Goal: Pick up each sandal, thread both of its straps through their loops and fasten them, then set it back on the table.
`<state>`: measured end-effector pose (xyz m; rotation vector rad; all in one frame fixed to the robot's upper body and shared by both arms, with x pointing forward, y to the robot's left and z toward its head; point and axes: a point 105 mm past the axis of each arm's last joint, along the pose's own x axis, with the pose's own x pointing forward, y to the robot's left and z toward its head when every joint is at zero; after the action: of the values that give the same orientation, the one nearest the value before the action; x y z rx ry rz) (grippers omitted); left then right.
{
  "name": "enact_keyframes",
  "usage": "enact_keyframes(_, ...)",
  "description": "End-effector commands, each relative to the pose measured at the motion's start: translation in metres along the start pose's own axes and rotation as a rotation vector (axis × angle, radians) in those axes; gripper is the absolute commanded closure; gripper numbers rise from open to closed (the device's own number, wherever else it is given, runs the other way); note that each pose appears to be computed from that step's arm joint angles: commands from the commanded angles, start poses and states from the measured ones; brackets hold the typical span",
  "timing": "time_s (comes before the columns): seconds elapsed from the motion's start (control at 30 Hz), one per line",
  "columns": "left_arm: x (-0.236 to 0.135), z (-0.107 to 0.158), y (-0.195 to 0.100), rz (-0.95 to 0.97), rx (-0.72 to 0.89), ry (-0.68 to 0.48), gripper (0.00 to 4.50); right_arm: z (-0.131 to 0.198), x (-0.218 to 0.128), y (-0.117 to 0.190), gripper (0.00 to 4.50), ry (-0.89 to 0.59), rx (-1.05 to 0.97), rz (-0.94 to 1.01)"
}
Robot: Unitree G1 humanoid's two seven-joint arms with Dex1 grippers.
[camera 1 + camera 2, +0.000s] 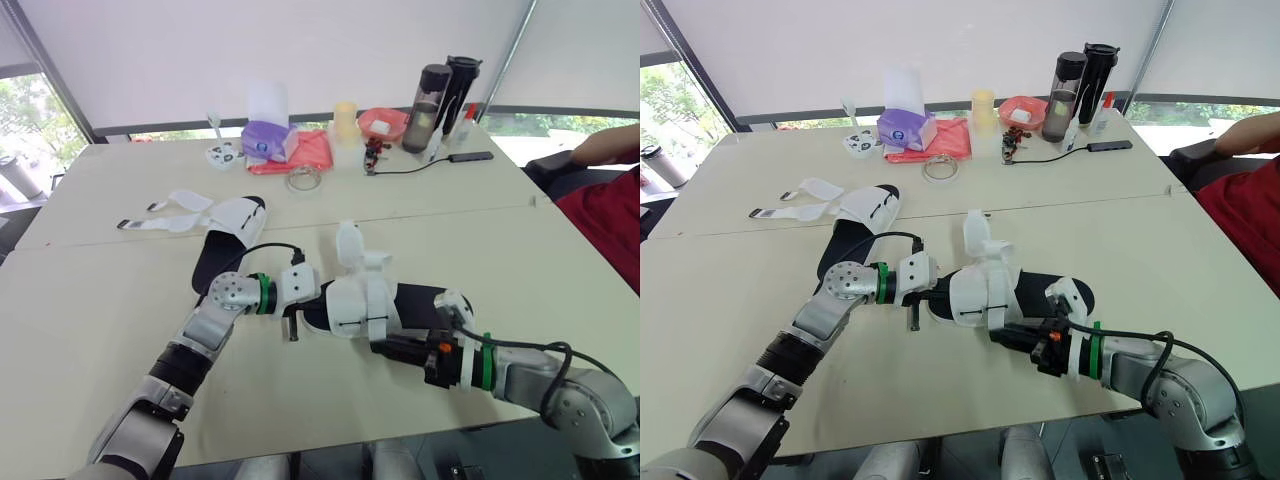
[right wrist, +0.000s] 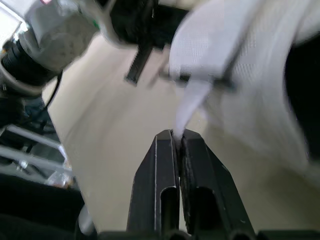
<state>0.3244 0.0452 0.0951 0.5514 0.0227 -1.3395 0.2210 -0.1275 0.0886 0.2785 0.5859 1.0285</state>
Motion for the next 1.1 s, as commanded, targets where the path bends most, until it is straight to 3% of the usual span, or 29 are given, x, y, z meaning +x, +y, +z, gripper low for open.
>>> enact_keyframes(0.03,0.000,0.005,-0.005,-0.013,-0.034,-0.030,4.50,-0.021,0.002,0.016,4.45,0.083,-0.005,0.056)
enact_keyframes(0.7,0.001,0.001,-0.012,-0.039,-0.066,-0.020,4.50,-0.068,-0.008,0.059,4.45,0.217,0.059,0.150)
enact_keyframes(0.87,0.001,0.001,-0.011,-0.040,-0.067,-0.020,4.50,-0.039,-0.017,0.060,4.45,0.148,-0.030,0.166)
enact_keyframes(1.0,0.003,0.000,-0.013,-0.067,-0.061,-0.017,4.50,0.026,-0.032,0.076,4.45,-0.063,-0.071,0.303)
enact_keyframes(1.1,0.004,-0.001,-0.014,-0.078,-0.052,-0.012,4.50,0.056,-0.035,0.080,4.45,-0.164,-0.075,0.330)
